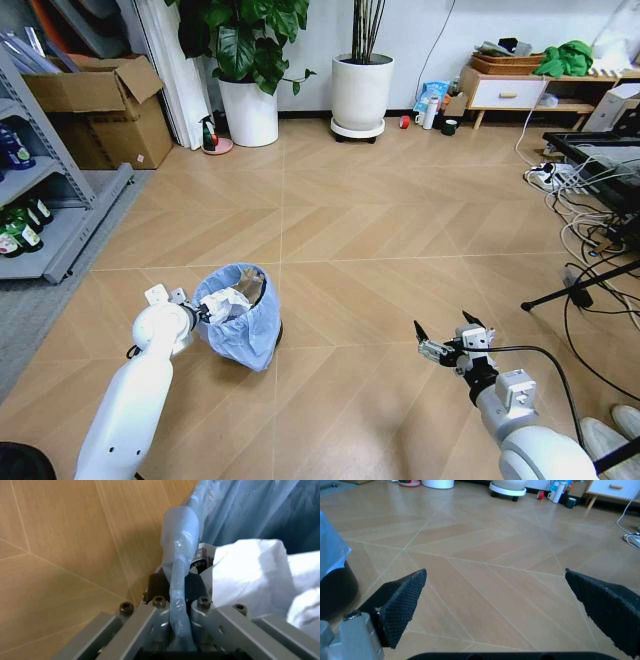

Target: Pick up the trash bin and place the garbage on the floor into it.

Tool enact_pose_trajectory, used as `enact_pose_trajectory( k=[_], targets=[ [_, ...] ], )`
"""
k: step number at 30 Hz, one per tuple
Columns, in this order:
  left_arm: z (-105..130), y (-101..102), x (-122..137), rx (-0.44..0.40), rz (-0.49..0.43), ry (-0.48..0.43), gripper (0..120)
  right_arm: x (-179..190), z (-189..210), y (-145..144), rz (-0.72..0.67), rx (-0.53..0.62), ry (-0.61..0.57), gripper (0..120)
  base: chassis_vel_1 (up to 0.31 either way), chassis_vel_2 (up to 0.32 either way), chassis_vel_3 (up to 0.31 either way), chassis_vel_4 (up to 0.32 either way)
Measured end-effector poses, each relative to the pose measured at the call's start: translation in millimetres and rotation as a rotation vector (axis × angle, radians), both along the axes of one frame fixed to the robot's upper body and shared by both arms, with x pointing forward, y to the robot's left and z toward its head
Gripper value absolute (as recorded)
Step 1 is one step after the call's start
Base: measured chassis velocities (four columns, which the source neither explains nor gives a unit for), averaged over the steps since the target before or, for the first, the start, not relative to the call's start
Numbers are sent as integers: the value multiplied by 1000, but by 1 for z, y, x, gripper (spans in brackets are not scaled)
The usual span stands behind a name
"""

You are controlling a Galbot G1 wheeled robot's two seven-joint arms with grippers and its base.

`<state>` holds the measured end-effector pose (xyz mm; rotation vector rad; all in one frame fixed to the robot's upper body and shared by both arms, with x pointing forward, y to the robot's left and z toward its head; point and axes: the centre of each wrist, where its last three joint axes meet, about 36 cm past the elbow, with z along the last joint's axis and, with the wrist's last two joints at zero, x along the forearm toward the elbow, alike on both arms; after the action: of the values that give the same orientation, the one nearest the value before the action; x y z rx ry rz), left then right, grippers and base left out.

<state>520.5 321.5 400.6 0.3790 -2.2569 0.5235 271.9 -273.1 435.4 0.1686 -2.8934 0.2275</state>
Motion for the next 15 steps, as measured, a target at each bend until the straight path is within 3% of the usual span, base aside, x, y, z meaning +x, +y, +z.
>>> enact_pose_trajectory(
  k=[15],
  targets=[
    [-4, 3, -17, 2, -73, -59, 53, -4, 4, 2, -12, 3, -13, 100, 0, 0, 0, 0]
  ],
)
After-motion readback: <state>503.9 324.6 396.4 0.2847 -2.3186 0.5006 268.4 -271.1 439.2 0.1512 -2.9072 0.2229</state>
